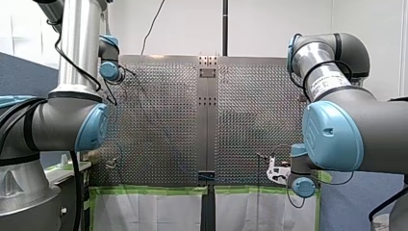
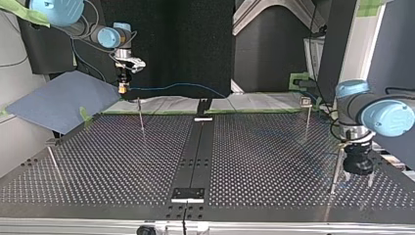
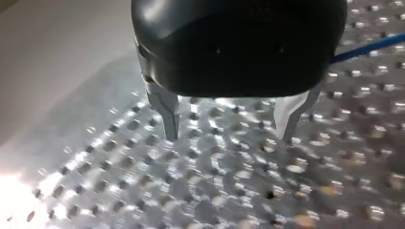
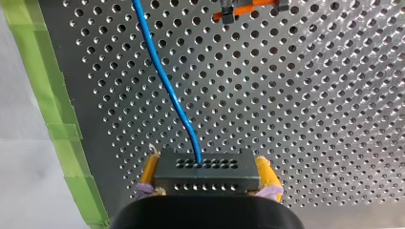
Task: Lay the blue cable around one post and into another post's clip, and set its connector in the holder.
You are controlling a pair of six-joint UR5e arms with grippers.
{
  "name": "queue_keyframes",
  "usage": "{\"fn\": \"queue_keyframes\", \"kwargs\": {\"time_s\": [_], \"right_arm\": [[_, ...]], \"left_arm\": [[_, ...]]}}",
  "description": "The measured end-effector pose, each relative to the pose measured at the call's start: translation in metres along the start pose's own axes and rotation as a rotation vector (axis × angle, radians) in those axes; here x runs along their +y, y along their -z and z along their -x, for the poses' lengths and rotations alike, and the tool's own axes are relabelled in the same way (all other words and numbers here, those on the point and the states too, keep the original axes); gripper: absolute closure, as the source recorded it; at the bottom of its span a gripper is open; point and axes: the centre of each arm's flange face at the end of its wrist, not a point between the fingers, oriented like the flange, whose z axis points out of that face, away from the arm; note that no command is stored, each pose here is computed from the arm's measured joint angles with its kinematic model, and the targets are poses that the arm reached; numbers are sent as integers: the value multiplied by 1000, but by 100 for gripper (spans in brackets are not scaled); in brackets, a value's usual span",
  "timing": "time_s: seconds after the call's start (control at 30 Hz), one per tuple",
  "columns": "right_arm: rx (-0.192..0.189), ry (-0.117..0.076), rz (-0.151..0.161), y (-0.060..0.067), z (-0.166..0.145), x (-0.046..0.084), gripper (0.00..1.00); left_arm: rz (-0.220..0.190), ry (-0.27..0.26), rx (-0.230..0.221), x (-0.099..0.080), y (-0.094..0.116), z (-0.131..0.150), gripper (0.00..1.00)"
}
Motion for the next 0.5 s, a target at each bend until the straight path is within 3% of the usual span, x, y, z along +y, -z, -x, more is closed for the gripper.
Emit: {"fn": "queue_keyframes", "kwargs": {"time_s": [0.27, 0.5], "right_arm": [[0, 0, 0, 0, 0, 0, 100], [-1, 0, 0, 0, 0, 0, 100]], "left_arm": [[6, 3, 48, 10, -1, -23, 1], [-15, 56, 69, 8, -1, -32, 1]]}}
